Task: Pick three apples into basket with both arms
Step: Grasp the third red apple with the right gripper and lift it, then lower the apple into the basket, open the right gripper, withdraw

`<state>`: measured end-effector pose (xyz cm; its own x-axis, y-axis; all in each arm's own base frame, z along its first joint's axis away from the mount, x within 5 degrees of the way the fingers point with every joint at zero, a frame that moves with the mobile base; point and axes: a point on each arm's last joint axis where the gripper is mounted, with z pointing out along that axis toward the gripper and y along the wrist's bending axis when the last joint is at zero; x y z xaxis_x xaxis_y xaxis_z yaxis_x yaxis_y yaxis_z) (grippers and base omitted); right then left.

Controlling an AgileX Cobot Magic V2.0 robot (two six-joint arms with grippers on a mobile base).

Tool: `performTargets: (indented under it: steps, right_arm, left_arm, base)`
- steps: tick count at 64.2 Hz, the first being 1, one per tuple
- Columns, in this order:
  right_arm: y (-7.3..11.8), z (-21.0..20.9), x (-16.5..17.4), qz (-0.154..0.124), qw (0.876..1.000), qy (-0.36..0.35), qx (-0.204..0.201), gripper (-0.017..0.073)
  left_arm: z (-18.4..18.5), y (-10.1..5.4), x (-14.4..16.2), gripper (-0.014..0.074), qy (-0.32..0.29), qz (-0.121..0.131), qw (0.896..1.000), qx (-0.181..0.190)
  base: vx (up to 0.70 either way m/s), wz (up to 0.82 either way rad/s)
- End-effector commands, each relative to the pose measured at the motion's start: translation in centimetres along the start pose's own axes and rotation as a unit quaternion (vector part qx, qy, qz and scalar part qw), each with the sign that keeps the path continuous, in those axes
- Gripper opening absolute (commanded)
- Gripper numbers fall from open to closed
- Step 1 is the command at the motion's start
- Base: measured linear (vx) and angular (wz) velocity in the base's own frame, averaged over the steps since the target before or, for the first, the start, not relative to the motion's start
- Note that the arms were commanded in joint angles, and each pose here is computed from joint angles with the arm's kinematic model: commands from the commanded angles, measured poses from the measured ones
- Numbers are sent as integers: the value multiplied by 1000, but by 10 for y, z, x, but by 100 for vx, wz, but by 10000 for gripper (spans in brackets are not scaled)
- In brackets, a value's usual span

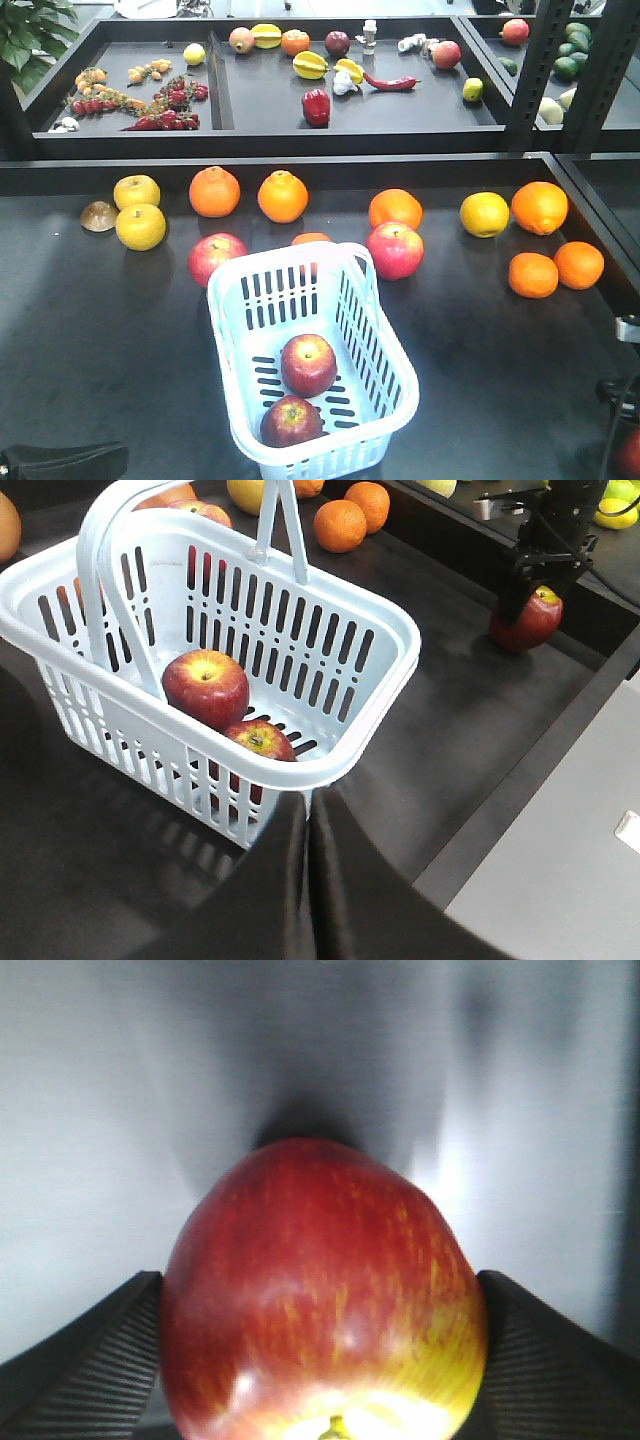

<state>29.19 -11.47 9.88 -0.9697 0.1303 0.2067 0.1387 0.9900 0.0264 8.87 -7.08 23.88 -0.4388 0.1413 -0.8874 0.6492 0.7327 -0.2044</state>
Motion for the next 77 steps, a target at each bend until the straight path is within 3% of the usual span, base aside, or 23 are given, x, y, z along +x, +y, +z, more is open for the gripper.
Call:
performTargets:
  steps: [1, 15, 28, 32, 41, 49, 58, 69, 77]
  right_arm:
    - [6, -33, -2, -1, 999, -29, -37, 132]
    - [26, -102, -2, -36, 981, -136, -131, -13]
    - [49, -158, 18, -68, 948, -225, -215, -7]
    - [60, -170, 24, -93, 937, -245, -230, -4]
    - [103, -186, 38, -162, 920, -251, -253, -4]
    - [163, -191, 52, -246, 899, -243, -268, -4]
    - [220, -186, 64, -314, 875, -254, -268, -4]
    - [276, -173, 73, -365, 848, -290, -250, -1]
    - [298, -154, 70, -380, 848, -277, -245, 30]
  left_arm:
    - [-1, -1, -10, -6, -23, -16, 1000, 0]
    - [-1, -1, -10, -6, -23, -17, 1000, 0]
    - [-1, -1, -10, -6, -23, -17, 1000, 0]
    - [-1, -1, -10, -6, -23, -17, 1000, 0]
    - [-1, -1, -10, -6, -23, -17, 1000, -1]
    - [-1, 0, -10, -6, -24, -17, 1000, -2]
    - [-1, 0, -10, -6, -24, -17, 1000, -2]
    - [-1, 0, -10, -6, -24, -17, 1000, -2]
    - [-1, 0, -10, -6, -24, -17, 1000, -2]
  base:
    - [0, 0]
    - [0, 0]
    - [0, 0]
    - [0, 0]
    - [0, 0]
    - [0, 0]
    - [0, 0]
    - [0, 0]
    - [0, 0]
